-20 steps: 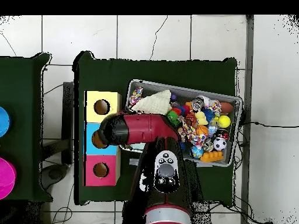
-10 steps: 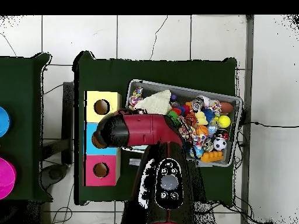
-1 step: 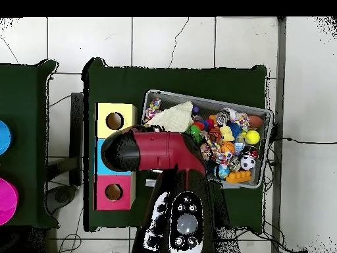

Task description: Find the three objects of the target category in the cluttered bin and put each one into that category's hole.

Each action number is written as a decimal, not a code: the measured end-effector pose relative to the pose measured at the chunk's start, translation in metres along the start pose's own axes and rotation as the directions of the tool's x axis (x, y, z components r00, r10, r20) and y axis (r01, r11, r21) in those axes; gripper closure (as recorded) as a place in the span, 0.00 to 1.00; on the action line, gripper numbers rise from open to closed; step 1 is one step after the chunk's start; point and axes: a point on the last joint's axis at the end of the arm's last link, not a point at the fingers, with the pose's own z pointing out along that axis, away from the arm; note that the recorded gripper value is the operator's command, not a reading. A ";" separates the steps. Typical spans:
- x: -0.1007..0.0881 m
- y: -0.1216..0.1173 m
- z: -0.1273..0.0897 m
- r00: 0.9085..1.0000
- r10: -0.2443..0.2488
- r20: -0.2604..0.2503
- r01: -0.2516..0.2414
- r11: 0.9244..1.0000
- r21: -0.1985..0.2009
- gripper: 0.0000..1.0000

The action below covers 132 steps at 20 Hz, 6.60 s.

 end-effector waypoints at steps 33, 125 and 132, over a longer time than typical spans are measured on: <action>0.147 0.093 -0.035 0.965 0.096 -0.242 -0.113 0.992 -0.059 1.00; 0.148 0.197 0.001 0.946 0.244 -0.213 -0.258 0.965 -0.040 0.00; 0.143 0.199 -0.005 0.947 0.249 -0.203 -0.263 0.964 -0.047 0.00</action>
